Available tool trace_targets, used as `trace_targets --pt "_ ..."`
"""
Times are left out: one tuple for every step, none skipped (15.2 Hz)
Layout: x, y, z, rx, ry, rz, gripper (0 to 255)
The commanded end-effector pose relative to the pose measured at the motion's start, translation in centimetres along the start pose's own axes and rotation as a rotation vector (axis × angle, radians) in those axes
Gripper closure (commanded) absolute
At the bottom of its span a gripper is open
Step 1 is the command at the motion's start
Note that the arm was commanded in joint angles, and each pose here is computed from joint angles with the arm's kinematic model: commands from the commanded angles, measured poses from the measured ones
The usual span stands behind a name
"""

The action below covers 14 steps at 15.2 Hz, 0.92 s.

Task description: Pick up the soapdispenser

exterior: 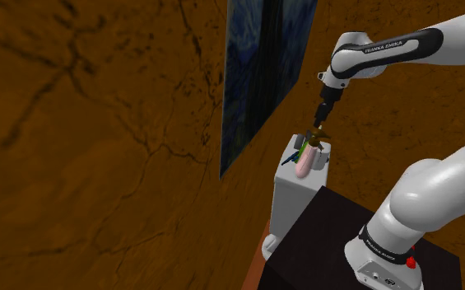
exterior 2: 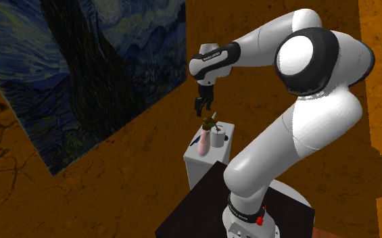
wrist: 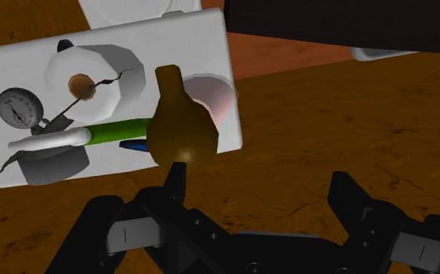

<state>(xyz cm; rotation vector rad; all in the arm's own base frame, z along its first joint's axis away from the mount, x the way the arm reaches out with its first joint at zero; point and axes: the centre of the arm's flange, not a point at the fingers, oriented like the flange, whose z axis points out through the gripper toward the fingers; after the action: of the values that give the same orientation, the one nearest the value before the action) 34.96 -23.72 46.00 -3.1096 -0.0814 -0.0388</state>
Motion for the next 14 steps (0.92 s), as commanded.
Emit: trace_targets --pt "-0.1 2.4 1.4 -0.001 -0.004 0.006 0" --pt "-0.1 3.5 2.0 0.000 -0.007 0.010 0" --pt "-0.1 4.7 2.7 0.000 -0.009 0.013 0" --pt "0.0 5.4 3.0 0.000 -0.010 0.016 0" --pt "-0.1 5.4 3.6 0.000 -0.010 0.016 0" --pt "-0.1 5.4 4.1 0.000 -0.010 0.016 0" --pt "-0.1 5.4 4.6 0.000 -0.010 0.016 0" --pt "-0.1 5.4 5.1 0.000 -0.010 0.016 0" --pt "-0.1 5.4 5.7 0.000 -0.010 0.016 0" --pt "-0.1 5.5 6.2 0.000 -0.010 0.016 0" --pt "-0.1 5.5 6.7 0.000 -0.010 0.016 0" --pt "-0.2 5.5 7.0 0.000 -0.010 0.016 0" --pt "-0.2 5.5 7.0 0.000 -0.010 0.016 0" --pt "-0.1 5.5 7.0 0.000 -0.010 0.016 255"
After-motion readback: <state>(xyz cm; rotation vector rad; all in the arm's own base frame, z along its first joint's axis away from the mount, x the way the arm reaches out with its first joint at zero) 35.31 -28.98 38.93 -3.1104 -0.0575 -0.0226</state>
